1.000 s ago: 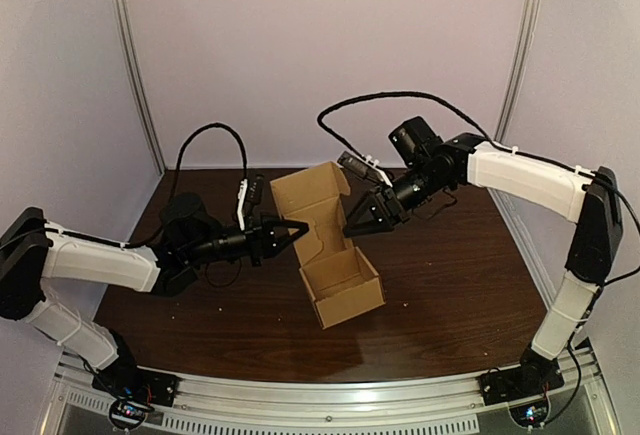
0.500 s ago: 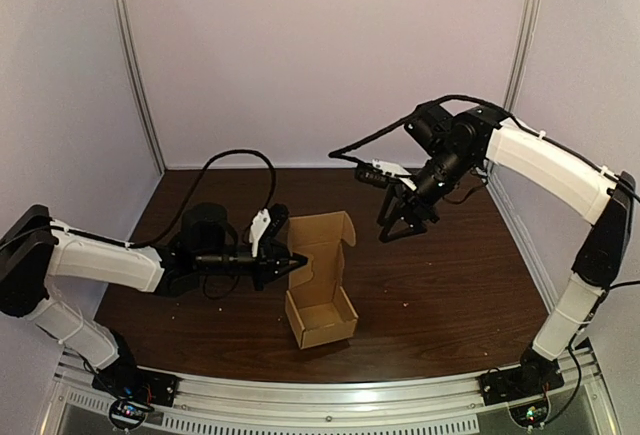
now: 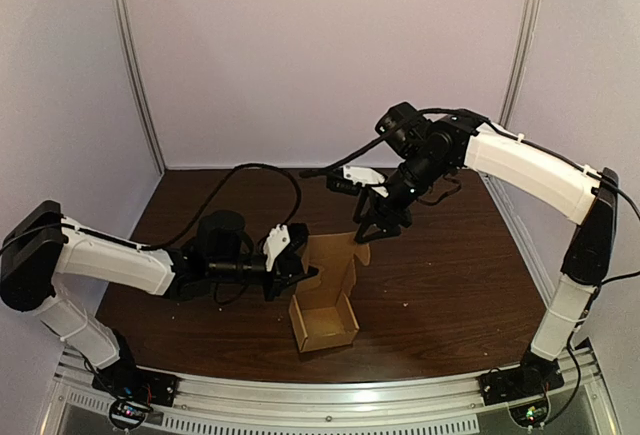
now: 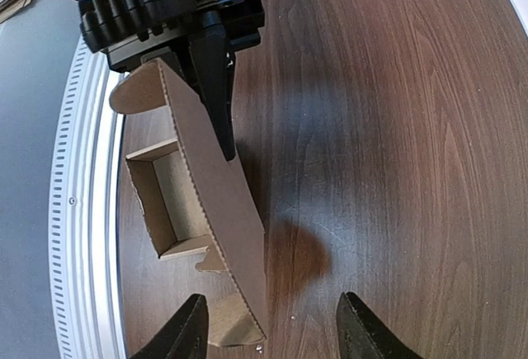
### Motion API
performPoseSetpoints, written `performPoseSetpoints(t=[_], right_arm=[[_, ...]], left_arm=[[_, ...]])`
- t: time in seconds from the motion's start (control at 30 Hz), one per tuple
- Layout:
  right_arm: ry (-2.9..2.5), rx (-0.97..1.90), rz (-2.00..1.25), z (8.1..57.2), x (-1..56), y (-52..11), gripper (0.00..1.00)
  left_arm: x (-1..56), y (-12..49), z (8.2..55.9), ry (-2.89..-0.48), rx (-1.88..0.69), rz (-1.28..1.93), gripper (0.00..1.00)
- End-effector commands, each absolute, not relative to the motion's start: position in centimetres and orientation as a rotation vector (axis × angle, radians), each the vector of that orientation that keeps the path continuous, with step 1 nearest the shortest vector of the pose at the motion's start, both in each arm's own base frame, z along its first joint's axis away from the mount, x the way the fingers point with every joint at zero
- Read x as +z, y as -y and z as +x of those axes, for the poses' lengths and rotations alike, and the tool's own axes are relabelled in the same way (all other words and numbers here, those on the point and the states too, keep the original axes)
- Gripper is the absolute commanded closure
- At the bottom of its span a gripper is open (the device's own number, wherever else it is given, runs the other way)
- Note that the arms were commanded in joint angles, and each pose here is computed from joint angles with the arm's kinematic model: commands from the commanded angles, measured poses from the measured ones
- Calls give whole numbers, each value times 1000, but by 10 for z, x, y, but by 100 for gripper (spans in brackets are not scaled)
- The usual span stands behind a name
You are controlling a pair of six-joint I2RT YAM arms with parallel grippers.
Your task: Fold the paper box
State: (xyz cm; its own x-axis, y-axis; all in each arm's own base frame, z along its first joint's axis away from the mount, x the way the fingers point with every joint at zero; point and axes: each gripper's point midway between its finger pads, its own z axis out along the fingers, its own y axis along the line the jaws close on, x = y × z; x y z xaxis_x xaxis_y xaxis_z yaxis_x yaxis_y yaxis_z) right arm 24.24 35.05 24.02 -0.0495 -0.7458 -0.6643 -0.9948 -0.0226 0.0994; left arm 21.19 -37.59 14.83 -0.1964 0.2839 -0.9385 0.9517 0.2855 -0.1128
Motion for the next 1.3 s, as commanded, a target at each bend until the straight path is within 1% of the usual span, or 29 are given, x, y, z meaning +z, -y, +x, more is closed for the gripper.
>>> performPoseSetpoints(t=[0.0, 0.07, 0.1, 0.2, 0.23, 0.37, 0.43, 0.5, 0.53, 0.67, 0.8, 0.87, 1.07, 1.17, 1.27], right_arm=[[-1838, 778, -1835, 240, 237, -355, 48], [-1837, 797, -1847, 235, 234, -358, 51], [-1834, 804, -1851, 233, 234, -360, 55], [-1837, 821, -1859, 228, 232, -364, 75], [-1837, 825, -1862, 227, 232, -364, 79], [-1835, 830, -1883, 221, 229, -366, 85], [-1832, 823, -1899, 217, 228, -366, 89], [-1823, 797, -1919, 212, 227, -366, 93], [-1811, 776, -1929, 210, 227, -366, 94], [-1763, 688, -1953, 200, 226, -361, 94], [-1740, 662, -1940, 191, 228, -359, 94], [-1735, 659, -1937, 186, 228, -357, 92], [-1754, 724, -1932, 171, 226, -358, 78], [-1779, 799, -1924, 163, 224, -361, 71], [-1819, 853, -1909, 159, 223, -363, 63]], left_arm=[[131, 377, 214, -1661, -847, 1204, 97], [128, 377, 213, -1661, -840, 1209, 96], [127, 377, 213, -1662, -835, 1209, 94], [126, 375, 214, -1662, -820, 1200, 87], [125, 375, 213, -1664, -817, 1197, 86], [125, 374, 215, -1666, -811, 1183, 84], [126, 374, 216, -1668, -812, 1173, 79], [130, 372, 216, -1667, -821, 1148, 73], [133, 371, 215, -1665, -828, 1134, 71], [144, 361, 204, -1669, -838, 1092, 63], [149, 348, 192, -1694, -855, 1055, 55], [152, 343, 186, -1709, -876, 1025, 53], [163, 323, 170, -1741, -925, 953, 48], [161, 313, 165, -1771, -933, 919, 48], [155, 302, 171, -1834, -897, 837, 50]])
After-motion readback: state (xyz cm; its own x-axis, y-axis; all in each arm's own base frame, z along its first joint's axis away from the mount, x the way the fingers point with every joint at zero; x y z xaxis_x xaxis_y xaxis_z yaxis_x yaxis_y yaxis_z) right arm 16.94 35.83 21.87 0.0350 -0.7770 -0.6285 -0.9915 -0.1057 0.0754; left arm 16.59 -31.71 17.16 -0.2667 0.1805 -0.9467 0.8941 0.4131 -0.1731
